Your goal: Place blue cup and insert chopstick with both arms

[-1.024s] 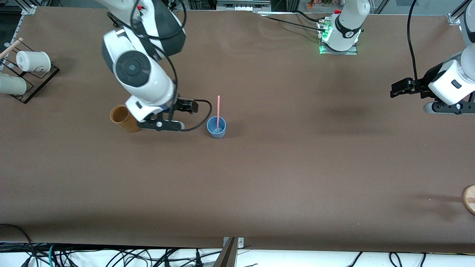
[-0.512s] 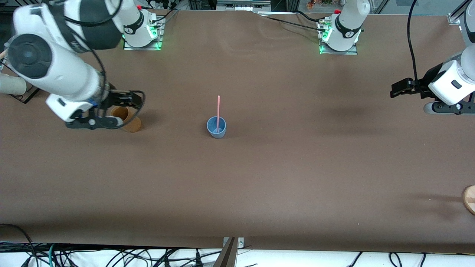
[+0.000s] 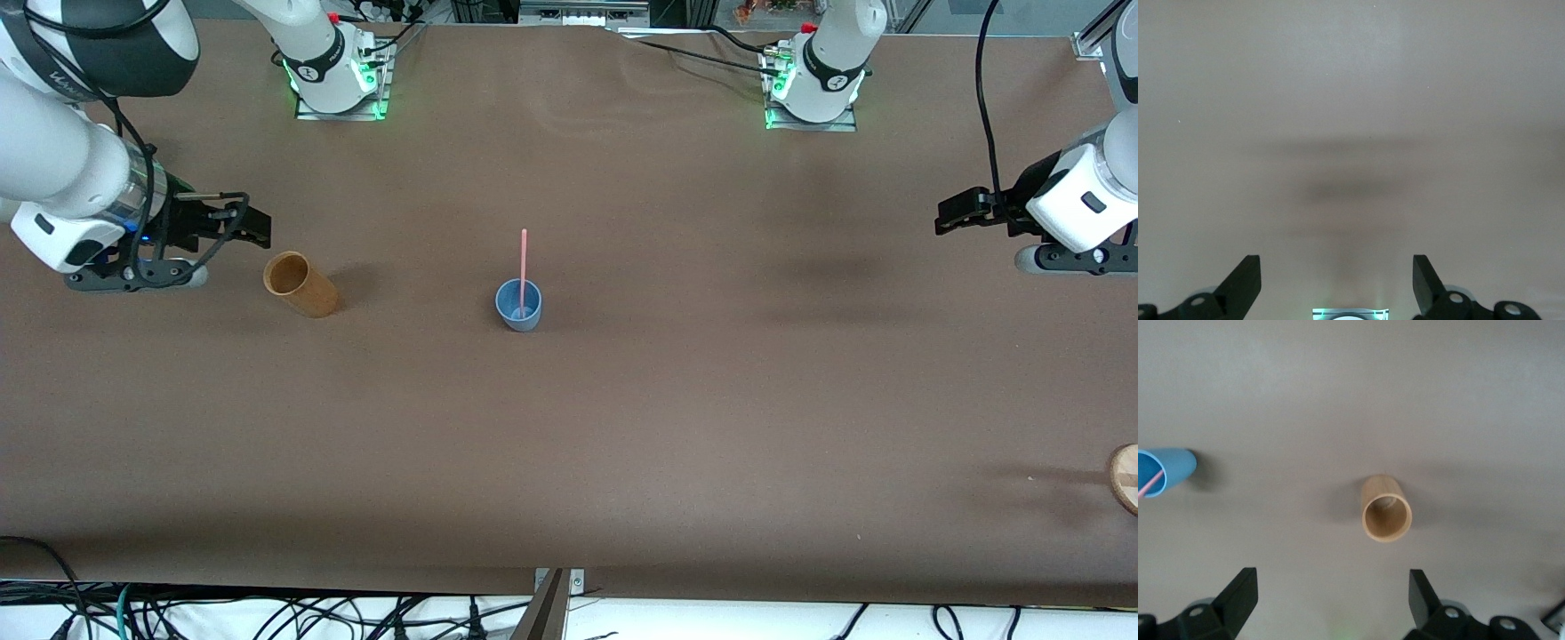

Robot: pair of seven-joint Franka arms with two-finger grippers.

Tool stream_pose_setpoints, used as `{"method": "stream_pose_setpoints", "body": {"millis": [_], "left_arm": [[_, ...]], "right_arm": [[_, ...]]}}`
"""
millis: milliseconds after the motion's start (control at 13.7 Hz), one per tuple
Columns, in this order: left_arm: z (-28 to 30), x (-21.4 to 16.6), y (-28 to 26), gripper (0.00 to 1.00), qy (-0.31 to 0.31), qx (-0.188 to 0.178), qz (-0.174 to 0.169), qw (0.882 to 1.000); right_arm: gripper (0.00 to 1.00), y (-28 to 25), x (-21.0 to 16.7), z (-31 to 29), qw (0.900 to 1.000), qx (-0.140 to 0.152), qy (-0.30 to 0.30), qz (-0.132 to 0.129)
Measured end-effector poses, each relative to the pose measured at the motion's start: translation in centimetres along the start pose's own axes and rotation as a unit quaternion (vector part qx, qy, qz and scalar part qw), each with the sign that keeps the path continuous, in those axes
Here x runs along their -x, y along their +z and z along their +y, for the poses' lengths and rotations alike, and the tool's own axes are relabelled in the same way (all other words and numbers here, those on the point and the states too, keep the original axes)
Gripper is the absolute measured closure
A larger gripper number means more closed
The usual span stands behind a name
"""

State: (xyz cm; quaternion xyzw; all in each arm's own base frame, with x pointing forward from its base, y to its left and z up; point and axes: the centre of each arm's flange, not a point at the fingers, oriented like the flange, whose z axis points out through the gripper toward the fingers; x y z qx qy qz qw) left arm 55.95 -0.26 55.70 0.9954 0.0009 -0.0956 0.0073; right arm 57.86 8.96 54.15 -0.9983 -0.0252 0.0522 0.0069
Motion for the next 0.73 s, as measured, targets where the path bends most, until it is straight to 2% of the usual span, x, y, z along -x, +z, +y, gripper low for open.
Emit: {"method": "stream_pose_setpoints", "body": {"millis": [366, 732], "left_arm": [[0.0, 0.0, 0.0, 0.0, 0.0, 0.0, 0.0, 1.0], [0.0, 0.0, 0.0, 0.0, 0.0, 0.0, 0.0, 1.0]], "right_arm": [[0.0, -2.0, 2.3, 3.6, 0.999, -0.006, 0.028, 0.032], [0.0, -1.9, 2.4, 4.1, 0.999, -0.006, 0.033, 0.031]]}}
